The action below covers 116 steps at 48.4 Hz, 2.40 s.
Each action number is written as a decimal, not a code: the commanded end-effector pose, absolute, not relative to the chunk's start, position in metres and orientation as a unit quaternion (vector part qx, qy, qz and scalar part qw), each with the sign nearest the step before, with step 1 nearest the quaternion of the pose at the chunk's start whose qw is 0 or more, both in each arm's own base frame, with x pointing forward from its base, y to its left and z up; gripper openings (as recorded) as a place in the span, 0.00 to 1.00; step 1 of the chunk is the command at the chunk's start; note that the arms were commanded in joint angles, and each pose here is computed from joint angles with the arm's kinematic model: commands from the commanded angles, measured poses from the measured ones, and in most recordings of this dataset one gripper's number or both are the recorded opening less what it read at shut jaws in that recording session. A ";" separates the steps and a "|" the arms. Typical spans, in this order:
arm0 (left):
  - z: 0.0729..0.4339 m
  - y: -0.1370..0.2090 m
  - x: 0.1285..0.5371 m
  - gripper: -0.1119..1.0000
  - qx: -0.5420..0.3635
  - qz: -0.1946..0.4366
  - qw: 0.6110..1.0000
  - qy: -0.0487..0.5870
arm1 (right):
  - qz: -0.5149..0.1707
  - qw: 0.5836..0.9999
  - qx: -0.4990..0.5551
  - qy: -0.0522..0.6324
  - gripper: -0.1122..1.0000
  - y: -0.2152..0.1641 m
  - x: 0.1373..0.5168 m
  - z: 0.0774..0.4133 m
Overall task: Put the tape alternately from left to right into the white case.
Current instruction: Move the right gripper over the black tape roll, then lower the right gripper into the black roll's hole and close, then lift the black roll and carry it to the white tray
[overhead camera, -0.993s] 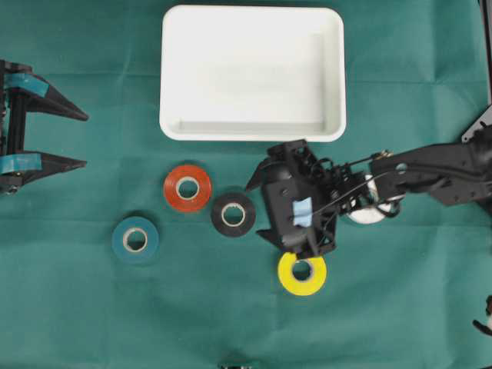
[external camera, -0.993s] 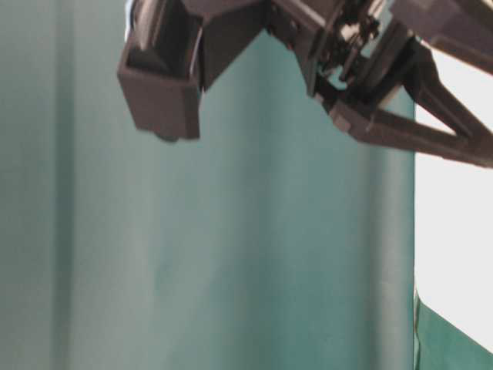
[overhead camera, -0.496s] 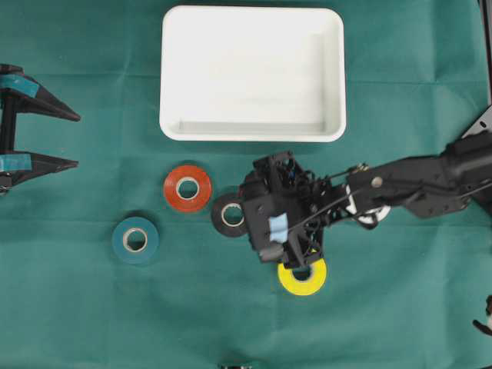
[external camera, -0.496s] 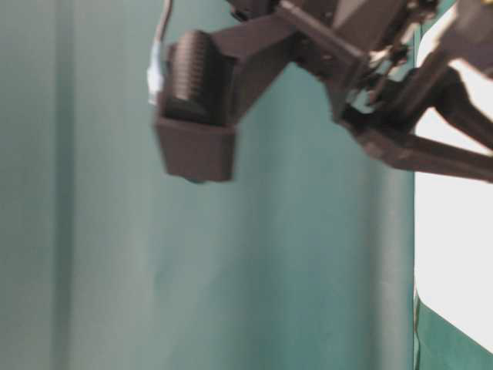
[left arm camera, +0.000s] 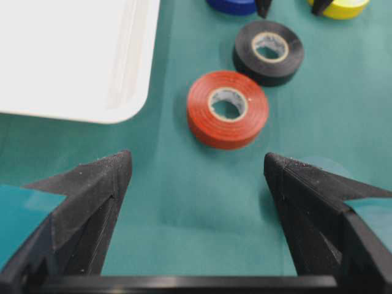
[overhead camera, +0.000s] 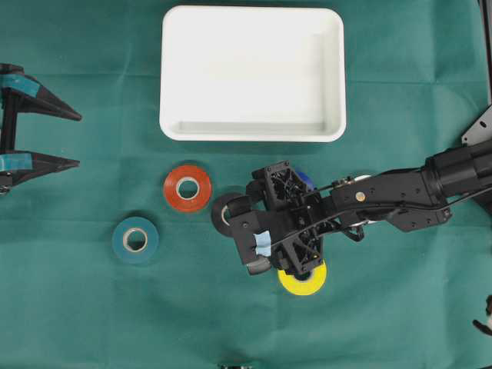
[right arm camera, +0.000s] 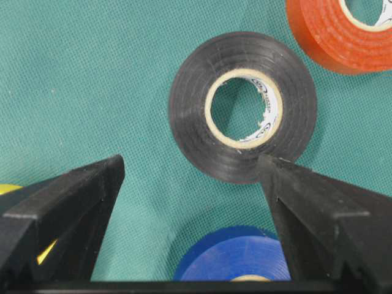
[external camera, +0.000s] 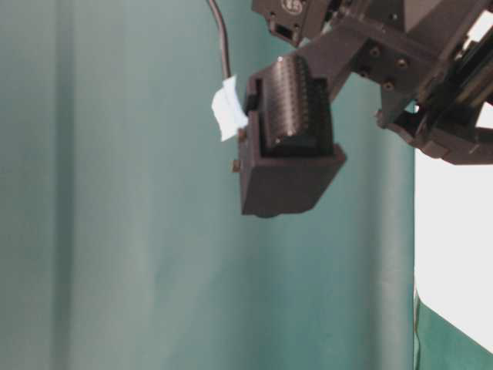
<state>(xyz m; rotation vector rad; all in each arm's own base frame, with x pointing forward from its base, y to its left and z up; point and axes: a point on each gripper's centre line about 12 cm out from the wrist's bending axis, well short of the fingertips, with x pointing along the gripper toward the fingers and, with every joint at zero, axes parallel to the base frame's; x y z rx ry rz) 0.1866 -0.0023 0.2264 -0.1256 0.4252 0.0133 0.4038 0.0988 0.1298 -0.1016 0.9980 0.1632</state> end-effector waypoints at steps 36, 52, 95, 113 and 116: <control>0.231 -0.003 0.189 0.92 -0.063 0.006 0.977 0.203 | 0.087 0.886 -0.046 0.453 0.83 0.106 0.426 0.117; 0.230 -0.003 0.189 0.92 -0.063 0.006 0.977 0.203 | 0.087 0.881 -0.048 0.462 0.83 0.108 0.430 0.104; 0.227 -0.003 0.188 0.92 -0.064 0.006 0.976 0.208 | 0.093 0.892 -0.076 0.435 0.10 0.106 0.433 0.131; 0.226 -0.003 0.188 0.92 -0.064 0.006 0.976 0.209 | 0.091 0.902 -0.075 0.414 0.10 0.108 0.422 0.182; 0.227 -0.003 0.188 0.92 -0.064 0.006 0.976 0.208 | 0.088 0.903 -0.070 0.415 0.10 0.107 0.422 0.182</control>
